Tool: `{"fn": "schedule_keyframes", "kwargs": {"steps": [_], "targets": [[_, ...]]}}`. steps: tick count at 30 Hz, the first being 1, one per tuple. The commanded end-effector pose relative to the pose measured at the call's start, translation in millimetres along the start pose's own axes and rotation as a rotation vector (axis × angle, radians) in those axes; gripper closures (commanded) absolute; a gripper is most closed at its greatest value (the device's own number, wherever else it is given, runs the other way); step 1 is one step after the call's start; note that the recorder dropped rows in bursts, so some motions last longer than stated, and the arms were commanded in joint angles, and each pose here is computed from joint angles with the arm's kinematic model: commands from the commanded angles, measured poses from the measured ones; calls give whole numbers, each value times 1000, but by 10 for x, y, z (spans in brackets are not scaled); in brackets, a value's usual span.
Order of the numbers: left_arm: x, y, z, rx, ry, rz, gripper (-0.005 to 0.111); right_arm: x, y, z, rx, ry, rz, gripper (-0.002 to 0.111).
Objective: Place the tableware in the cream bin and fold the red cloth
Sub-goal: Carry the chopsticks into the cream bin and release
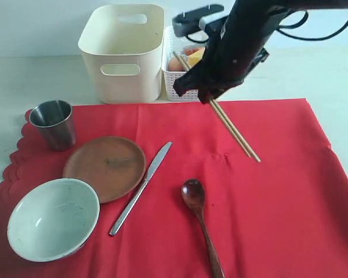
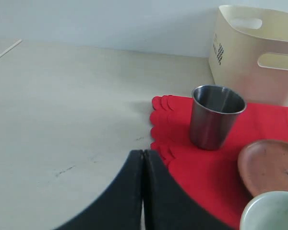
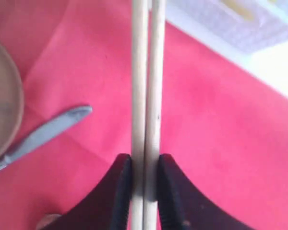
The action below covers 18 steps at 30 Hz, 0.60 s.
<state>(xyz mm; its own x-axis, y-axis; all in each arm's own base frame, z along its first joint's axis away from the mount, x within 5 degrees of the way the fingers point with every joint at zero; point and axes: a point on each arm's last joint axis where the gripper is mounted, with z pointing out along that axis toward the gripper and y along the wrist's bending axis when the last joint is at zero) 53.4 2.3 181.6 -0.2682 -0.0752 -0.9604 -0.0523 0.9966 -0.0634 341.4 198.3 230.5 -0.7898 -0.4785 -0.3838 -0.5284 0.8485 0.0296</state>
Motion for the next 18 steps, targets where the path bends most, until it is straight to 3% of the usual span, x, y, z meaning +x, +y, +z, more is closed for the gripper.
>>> {"fn": "schedule_keyframes", "kwargs": {"steps": [1, 9, 18], "targets": [[2, 1, -1, 0, -10, 0, 107, -180, 40, -425, -34, -259, -46, 108], [2, 1, -1, 0, -10, 0, 107, -609, 119, -810, -96, -521, -104, 108], [2, 1, -1, 0, -10, 0, 107, -1015, 199, -823, -179, -714, -167, 108]]}}
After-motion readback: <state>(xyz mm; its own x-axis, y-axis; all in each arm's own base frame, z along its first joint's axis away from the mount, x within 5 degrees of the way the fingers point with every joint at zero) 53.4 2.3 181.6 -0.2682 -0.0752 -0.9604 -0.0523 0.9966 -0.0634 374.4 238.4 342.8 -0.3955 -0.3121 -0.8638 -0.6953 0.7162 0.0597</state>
